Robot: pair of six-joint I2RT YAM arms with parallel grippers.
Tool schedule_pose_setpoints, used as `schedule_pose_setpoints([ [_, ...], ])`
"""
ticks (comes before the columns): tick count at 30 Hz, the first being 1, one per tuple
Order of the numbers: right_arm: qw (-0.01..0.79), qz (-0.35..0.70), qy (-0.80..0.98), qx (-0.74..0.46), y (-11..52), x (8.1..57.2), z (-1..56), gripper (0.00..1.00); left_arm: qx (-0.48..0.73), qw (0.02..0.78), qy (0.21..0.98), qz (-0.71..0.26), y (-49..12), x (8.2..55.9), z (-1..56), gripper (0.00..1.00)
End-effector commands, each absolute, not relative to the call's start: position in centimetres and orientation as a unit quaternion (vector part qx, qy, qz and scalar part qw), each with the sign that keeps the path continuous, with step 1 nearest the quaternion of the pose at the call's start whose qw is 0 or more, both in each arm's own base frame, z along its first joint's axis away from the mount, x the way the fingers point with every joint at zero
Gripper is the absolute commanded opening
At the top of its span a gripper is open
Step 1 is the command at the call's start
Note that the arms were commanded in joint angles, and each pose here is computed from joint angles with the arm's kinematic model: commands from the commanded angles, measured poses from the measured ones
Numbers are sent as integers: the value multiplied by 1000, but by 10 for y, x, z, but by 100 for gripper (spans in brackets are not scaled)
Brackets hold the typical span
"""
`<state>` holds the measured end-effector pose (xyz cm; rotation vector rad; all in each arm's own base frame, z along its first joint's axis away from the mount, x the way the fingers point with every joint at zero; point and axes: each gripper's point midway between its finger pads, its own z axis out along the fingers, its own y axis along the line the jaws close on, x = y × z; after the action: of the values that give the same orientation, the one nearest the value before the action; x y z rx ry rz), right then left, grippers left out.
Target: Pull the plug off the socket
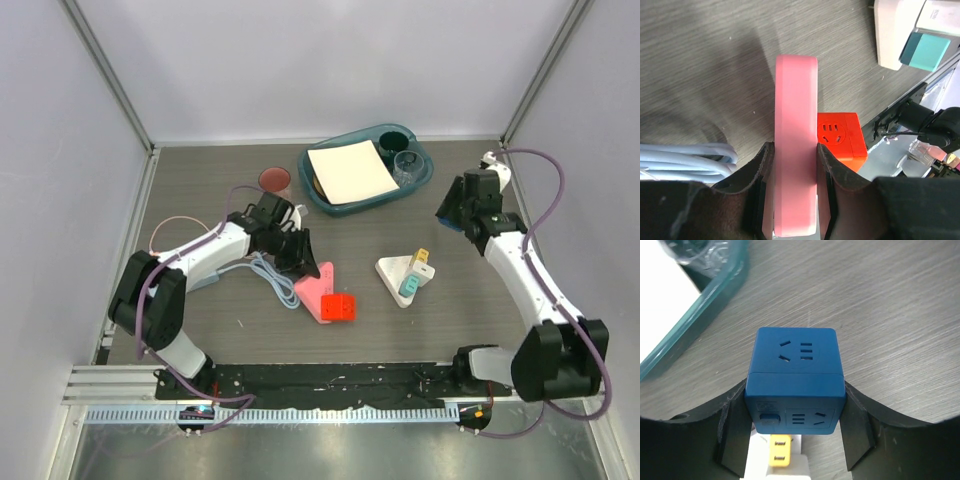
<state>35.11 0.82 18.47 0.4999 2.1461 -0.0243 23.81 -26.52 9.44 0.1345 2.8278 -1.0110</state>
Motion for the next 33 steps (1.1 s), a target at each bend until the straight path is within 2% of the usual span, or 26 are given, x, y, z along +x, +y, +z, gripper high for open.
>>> schedule_pose_setpoints([
  [1,464,59,851,240,1,385,182,22,67,106,921,-369,-278,251,126,0],
  [5,445,74,844,289,-42,405,156,23,72,104,917,-379,-277,246,128,0],
  [13,417,207,837,288,-39,427,123,27,82,115,910,-390,-274,238,141,0],
  [15,408,229,832,298,-42,426,111,33,86,120,907,-393,-275,237,145,0],
  [16,411,241,826,300,-41,429,112,41,86,120,907,-394,-274,236,146,0],
  [17,410,244,825,302,-41,429,111,56,85,122,907,-394,-274,236,146,0],
  [19,402,231,829,314,-46,423,105,64,85,124,907,-392,-273,237,146,0],
  [22,374,184,843,341,-57,408,99,82,80,118,911,-388,-273,237,141,0],
  [27,352,128,853,363,-71,391,107,88,76,102,914,-386,-274,235,136,0],
  [33,375,144,846,350,-58,367,148,88,75,110,917,-376,-270,237,135,0],
])
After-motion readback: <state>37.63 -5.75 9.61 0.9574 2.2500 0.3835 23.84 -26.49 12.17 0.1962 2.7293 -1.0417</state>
